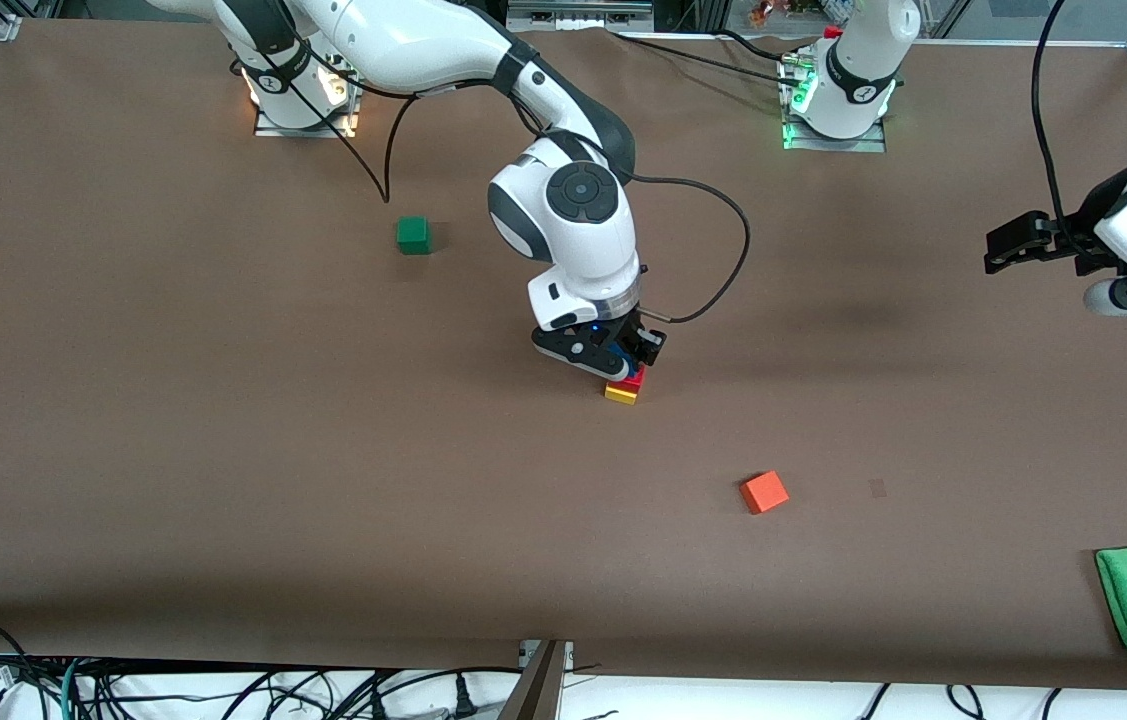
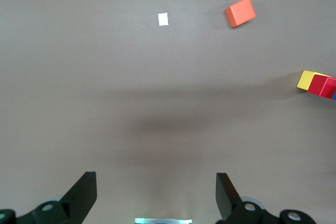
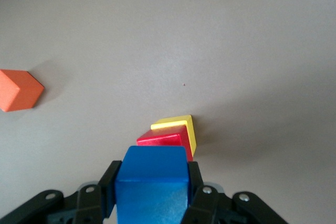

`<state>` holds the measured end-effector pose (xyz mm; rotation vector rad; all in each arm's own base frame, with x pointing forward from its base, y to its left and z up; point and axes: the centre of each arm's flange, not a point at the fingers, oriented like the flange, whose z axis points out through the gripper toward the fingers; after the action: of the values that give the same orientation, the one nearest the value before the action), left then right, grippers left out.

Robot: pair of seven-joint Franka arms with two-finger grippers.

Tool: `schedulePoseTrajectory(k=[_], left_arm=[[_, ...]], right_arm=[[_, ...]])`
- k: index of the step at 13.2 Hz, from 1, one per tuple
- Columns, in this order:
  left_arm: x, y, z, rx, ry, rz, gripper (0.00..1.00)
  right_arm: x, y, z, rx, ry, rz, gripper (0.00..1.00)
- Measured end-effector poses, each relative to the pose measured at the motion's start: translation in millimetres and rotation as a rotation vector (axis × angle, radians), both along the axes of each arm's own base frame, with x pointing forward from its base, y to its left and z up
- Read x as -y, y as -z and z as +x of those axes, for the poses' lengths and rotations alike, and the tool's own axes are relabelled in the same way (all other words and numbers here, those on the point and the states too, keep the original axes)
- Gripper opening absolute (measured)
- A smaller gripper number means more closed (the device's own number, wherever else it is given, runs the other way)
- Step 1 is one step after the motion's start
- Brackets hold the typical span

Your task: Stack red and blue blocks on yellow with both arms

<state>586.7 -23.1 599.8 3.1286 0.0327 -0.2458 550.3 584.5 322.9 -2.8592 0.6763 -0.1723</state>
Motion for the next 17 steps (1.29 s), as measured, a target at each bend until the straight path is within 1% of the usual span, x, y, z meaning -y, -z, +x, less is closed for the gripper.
schedulePoseTrajectory(k=[3,5,6,9,10,12,14,16,17], left_arm=[[-7,7,1,-0.013,-0.015,-0.007,1.0],[-9,7,1,-0.013,-0.018,-0.007,1.0],[-9,7,1,-0.013,-0.018,-0.007,1.0],[-9,7,1,-0.013,-0.018,-0.007,1.0],[-9,7,1,-0.013,-0.017,-0.007,1.0],[-8,7,1,-0.013,-0.017,-0.007,1.0],[-8,7,1,-0.013,-0.016,-0.007,1.0],[-8,7,1,-0.013,-0.016,-0.007,1.0],[-8,7,1,-0.013,-0.016,-0.007,1.0]], right_arm=[[-2,18,1,-0.001,0.018,0.003,0.55],[-3,19,2,0.012,0.025,0.019,0.55],[-3,18,3,0.014,0.03,0.023,0.58],[-2,16,5,0.022,0.037,0.027,0.91],[0,14,7,0.026,0.04,0.026,1.0],[8,11,14,0.012,0.051,0.002,1.0],[32,-17,33,0.007,0.042,-0.025,1.0],[84,-70,65,0.007,-0.006,-0.058,1.0],[122,-99,83,-0.003,-0.024,-0.079,1.0]])
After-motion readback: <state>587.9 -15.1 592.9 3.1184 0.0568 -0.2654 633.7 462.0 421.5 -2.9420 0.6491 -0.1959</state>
